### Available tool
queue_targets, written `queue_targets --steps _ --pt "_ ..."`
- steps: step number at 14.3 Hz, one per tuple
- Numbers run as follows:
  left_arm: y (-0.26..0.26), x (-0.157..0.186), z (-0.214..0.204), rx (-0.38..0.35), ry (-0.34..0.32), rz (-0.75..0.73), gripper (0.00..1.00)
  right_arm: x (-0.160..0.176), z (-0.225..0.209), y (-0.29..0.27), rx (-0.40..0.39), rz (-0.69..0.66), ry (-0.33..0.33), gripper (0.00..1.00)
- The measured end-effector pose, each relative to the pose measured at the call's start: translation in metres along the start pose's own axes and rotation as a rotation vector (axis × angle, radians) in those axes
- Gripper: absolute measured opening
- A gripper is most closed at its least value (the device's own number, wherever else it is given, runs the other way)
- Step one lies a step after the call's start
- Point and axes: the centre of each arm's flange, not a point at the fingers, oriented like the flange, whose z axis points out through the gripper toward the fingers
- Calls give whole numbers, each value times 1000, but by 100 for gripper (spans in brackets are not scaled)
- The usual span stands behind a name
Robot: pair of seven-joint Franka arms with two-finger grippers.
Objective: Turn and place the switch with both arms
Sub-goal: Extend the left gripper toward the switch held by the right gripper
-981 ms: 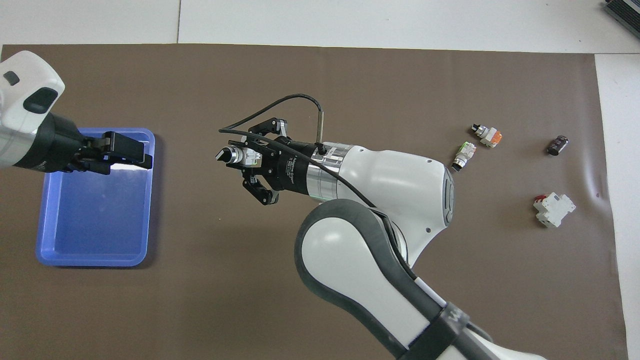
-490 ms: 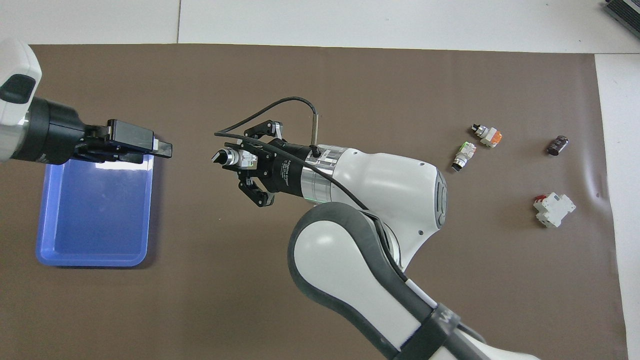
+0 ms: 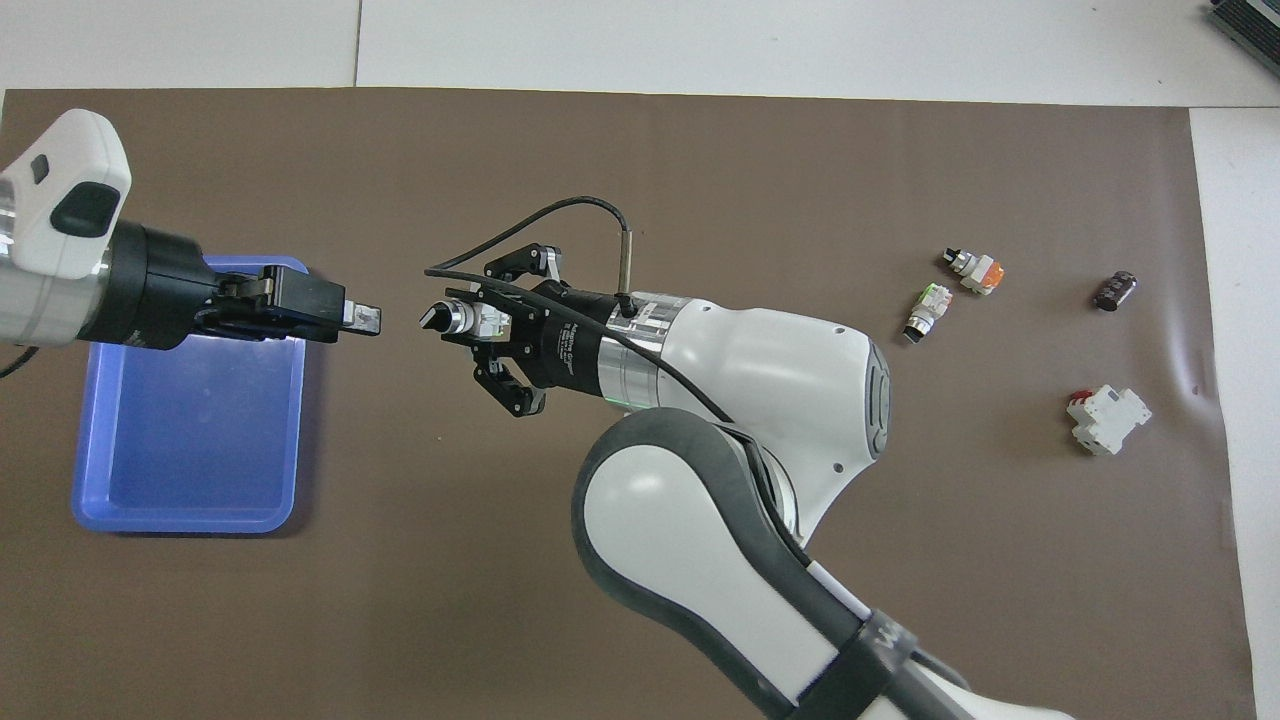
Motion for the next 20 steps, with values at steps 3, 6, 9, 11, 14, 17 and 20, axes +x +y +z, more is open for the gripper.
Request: queue_targets --steps 3,6,9,11,14,17,20 --pt "7 2 0 -19 30 58 56 0 0 0 0 0 0 33" --pt "13 2 8 -19 36 150 48 -3 3 4 -8 -4 -2 33" --pt "16 3 19 -15 52 202 47 -4 8 9 -18 -6 -3 33" --pt "22 2 23 -15 52 239 44 -4 8 9 -17 -6 -2 33" --pt "20 1 27 -14 44 289 40 -4 8 9 -17 -6 -2 33" --pt "19 -1 29 -15 29 323 35 -4 8 9 -17 -6 -2 33" --pt "20 -4 30 -18 16 342 32 -4 8 9 -17 -6 -2 33"
